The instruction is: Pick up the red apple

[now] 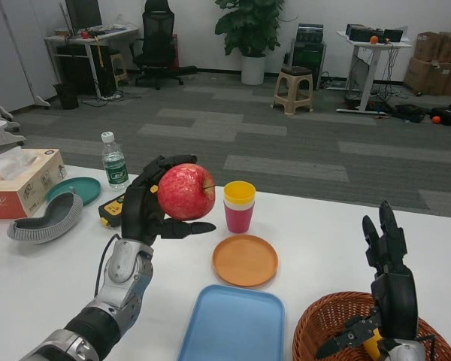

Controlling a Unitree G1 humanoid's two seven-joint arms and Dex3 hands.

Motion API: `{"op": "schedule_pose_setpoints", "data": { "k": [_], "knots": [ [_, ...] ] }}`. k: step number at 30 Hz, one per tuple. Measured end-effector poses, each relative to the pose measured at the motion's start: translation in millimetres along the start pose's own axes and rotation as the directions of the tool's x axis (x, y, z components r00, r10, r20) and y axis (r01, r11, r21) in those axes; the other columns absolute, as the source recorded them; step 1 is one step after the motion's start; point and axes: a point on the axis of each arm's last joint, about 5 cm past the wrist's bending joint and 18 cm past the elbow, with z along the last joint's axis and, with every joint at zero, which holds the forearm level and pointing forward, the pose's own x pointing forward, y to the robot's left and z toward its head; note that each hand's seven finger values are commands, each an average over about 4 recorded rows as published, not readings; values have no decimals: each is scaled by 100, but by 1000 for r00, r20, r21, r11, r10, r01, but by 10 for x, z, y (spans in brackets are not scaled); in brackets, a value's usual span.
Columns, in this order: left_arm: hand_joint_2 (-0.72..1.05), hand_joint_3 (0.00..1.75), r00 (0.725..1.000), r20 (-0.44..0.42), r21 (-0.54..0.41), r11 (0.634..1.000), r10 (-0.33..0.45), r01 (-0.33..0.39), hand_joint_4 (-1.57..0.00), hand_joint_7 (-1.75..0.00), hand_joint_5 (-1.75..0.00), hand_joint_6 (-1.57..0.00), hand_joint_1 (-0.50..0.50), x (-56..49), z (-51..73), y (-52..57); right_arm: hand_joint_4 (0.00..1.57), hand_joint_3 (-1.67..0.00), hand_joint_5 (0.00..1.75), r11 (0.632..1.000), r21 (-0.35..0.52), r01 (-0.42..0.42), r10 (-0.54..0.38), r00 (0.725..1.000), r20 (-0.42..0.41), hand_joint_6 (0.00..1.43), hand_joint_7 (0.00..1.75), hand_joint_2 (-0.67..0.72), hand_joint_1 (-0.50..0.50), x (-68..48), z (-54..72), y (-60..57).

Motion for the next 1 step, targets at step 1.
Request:
{"op": "schedule_pose_setpoints", "data": {
  "k": [1],
  "knots": [
    [105,3,1000,-1,0,1000,0,0,-157,-140,-175,-141,-50,-1,-1,0,0,-8,0,1000,0,0,0,1000,0,0,7,47,-4,0,0,0]
  ]
}}
